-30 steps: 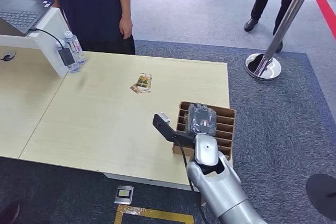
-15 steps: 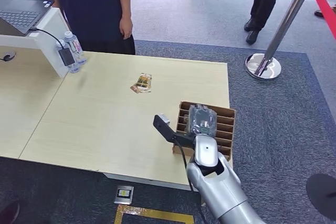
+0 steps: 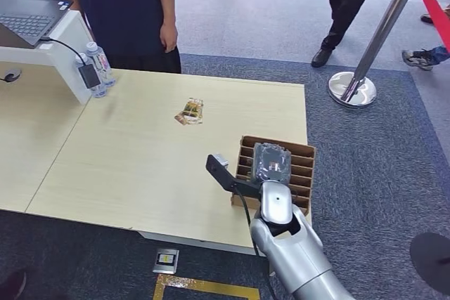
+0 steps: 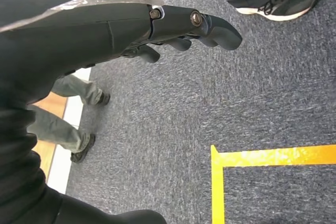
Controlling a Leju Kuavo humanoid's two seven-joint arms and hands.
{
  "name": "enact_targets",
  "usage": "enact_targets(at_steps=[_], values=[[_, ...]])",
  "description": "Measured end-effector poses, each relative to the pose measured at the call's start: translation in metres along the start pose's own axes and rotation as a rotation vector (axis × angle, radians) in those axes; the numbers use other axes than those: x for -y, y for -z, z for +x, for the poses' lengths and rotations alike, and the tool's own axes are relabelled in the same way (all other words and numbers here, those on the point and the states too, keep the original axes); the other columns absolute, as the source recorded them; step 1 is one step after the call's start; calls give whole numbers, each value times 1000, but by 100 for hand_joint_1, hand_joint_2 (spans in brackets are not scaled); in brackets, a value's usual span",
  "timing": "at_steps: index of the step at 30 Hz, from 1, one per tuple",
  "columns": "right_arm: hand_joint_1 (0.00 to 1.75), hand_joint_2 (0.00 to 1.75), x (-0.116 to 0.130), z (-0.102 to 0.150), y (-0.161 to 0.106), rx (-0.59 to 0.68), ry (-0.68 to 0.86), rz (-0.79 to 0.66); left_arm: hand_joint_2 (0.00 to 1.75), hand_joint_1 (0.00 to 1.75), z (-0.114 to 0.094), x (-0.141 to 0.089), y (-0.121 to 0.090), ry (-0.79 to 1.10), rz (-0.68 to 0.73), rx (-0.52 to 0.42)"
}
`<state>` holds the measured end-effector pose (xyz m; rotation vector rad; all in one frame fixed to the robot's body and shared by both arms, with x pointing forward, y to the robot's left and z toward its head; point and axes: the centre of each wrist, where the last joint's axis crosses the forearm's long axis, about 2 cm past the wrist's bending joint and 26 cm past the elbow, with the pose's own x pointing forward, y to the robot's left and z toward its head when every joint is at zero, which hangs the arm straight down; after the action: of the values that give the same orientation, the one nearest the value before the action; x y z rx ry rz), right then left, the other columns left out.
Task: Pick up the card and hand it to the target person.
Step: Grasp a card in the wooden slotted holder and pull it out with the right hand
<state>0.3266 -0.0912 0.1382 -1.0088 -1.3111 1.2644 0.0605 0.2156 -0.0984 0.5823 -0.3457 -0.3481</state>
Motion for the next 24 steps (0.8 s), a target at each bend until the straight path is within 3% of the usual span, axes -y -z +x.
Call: enact_targets(at_steps=[6, 13, 24], values=[[140, 175, 0, -1, 0, 5, 6, 0, 175, 0, 0, 0, 0, 4, 0, 4], [175, 175, 2, -1, 1, 34, 28, 8, 175, 0, 0, 0, 0, 10, 0, 10], [175, 175, 8, -5, 7, 78, 64, 34, 175, 0, 0, 0, 0, 15, 3, 15]])
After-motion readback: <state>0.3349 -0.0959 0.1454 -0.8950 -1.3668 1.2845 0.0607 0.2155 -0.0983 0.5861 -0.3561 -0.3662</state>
